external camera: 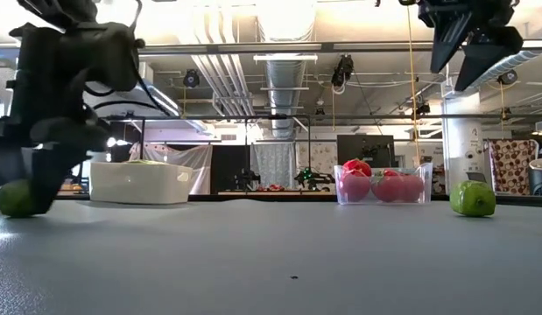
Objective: Sort produce into baskets
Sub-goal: Put the left lime into the black bin
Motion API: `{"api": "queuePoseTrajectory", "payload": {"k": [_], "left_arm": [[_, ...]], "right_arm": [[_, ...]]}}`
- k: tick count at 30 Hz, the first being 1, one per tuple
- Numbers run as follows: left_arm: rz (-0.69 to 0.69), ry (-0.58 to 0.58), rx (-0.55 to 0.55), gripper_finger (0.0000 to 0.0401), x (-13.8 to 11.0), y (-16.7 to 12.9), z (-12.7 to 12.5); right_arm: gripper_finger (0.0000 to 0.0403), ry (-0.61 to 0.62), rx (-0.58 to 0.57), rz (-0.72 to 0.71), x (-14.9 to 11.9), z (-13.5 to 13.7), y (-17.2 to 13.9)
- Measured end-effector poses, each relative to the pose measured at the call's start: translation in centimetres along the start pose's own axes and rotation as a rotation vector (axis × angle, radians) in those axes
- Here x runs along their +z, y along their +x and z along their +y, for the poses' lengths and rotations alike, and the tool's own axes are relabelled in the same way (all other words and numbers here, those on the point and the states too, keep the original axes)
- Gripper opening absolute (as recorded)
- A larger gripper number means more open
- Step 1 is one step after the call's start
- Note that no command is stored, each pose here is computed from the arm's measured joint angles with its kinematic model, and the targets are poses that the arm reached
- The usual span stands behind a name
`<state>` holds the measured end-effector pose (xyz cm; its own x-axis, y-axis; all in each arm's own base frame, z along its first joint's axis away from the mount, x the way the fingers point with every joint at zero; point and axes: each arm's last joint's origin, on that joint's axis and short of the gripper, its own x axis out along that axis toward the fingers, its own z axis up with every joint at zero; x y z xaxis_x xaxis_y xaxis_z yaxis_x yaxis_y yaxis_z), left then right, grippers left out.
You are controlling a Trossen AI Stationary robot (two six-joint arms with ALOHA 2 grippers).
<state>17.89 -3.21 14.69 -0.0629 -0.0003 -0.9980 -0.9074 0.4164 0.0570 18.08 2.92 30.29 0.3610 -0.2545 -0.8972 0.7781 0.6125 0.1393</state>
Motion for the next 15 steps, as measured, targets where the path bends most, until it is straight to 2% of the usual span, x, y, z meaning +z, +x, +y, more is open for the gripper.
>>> {"api": "queuePoseTrajectory", "payload": {"k": [3, 7, 15], "left_arm": [[-0.027, -0.032, -0.044, 0.0302, 0.2, 0.1, -0.5], [-0.031, -0.058, -0.042, 0.0265, 0.2, -0.1, -0.8], [-0.058, 0.047, -0.18, 0.0137, -1.4, -3.5, -3.8]], "right_arm": [[0.0368, -0.004, -0.012, 0.005, -0.2, -0.1, 0.3], [0.0368, -0.007, -0.004, 0.022, -0.2, -0.1, 0.4], [0.0368, -0.106, 0.023, 0.068, -0.4, 0.0, 0.3]]}}
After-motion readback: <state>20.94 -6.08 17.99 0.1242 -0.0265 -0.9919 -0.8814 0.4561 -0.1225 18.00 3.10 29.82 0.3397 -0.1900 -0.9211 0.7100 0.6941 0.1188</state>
